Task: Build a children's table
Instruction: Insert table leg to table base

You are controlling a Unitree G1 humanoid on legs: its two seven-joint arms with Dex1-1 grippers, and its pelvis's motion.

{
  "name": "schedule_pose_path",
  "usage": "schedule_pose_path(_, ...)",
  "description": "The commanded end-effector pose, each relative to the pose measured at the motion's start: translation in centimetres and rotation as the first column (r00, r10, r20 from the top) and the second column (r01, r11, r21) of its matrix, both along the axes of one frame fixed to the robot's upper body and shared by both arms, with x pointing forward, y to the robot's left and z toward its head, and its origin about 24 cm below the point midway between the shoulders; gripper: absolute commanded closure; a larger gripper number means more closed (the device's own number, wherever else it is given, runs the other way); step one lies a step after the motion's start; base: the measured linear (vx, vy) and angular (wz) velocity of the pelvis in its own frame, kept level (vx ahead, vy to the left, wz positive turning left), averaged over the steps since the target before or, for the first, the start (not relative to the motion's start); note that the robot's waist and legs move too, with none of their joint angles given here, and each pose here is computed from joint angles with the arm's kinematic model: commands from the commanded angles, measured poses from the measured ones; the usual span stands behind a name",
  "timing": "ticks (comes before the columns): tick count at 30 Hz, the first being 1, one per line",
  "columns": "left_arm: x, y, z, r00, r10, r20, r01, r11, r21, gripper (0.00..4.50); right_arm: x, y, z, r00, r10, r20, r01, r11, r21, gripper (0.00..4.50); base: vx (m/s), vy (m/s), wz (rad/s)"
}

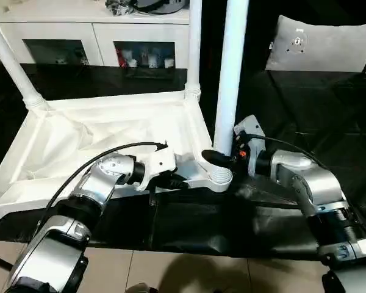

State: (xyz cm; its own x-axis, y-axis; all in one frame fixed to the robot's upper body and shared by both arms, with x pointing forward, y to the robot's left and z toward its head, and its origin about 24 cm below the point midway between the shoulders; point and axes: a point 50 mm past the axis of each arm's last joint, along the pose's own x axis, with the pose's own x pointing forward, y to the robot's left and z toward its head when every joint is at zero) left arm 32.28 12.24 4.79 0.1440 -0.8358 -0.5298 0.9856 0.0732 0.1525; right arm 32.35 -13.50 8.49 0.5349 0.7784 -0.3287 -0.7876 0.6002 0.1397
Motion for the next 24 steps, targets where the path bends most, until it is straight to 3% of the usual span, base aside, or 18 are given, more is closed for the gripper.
schedule_pose_path(1, -1.3, -0.9, -0.9, 0.991, -0.128, -0.044, 0.129, 0.991, 0.037, 4.5, -0.1, -0.3, -1.1, 0.998, -0.012, -0.059, 0.011, 1.0, -0.019, 2.59, 0.0, 0.0, 0.0)
schedule_pose_path(14, -1.0, -0.8, -0.9, 0.997, -0.066, -0.026, 0.067, 0.998, 0.012, 4.5, -2.0, -1.9, -2.7, 0.992, -0.072, -0.102, 0.093, 0.97, 0.223, 2.59, 0.0, 0.0, 0.0)
schedule_pose_path(20, -0.9, -0.8, -0.9, 0.998, -0.054, -0.025, 0.055, 0.998, 0.011, 4.5, -3.5, -2.0, -4.4, 0.992, -0.091, -0.084, 0.107, 0.969, 0.221, 2.6, 0.0, 0.0, 0.0)
schedule_pose_path(24, -0.9, -0.8, -1.0, 0.998, -0.054, -0.025, 0.054, 0.998, 0.012, 4.5, -4.0, -2.1, -4.7, 0.994, -0.092, -0.056, 0.102, 0.975, 0.199, 2.6, 0.0, 0.0, 0.0)
